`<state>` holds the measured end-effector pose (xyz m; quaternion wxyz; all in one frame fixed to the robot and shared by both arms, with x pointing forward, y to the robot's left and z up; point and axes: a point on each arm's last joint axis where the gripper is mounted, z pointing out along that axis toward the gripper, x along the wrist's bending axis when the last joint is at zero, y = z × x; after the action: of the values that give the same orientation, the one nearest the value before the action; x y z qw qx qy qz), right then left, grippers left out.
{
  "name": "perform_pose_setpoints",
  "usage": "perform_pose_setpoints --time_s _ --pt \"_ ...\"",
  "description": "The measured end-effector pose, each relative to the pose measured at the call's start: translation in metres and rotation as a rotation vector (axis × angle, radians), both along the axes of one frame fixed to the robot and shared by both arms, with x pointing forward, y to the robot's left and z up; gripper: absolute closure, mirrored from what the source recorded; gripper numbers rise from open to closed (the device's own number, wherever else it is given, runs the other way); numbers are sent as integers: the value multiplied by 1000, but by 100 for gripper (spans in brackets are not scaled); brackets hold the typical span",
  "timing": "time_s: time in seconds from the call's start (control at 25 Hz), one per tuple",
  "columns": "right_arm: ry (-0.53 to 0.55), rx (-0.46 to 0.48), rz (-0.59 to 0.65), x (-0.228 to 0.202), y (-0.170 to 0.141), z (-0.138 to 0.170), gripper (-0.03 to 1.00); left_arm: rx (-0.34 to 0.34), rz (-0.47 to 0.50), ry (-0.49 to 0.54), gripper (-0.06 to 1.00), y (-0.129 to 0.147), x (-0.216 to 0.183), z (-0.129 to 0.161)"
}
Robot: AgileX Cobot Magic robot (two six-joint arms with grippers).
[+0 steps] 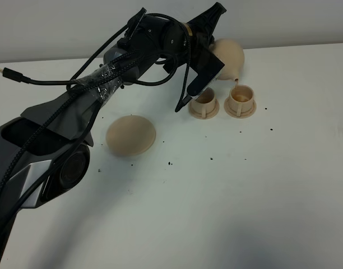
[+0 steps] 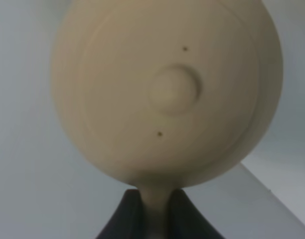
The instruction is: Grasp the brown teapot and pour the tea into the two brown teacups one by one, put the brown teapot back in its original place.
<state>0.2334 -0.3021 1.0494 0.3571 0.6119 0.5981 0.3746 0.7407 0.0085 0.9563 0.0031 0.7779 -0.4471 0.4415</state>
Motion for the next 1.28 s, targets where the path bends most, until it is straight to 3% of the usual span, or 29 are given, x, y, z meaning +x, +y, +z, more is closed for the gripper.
perform_pose_setpoints --time_s 0.64,0.8,1.28 --pt "0 0 0 0 0 0 54 38 -31 -25 79 -11 -5 -6" --pt "0 0 0 0 0 0 54 32 -37 -43 79 -15 -3 -20" --pt "0 -1 0 0 0 0 54 21 -39 -65 79 -16 -2 -19"
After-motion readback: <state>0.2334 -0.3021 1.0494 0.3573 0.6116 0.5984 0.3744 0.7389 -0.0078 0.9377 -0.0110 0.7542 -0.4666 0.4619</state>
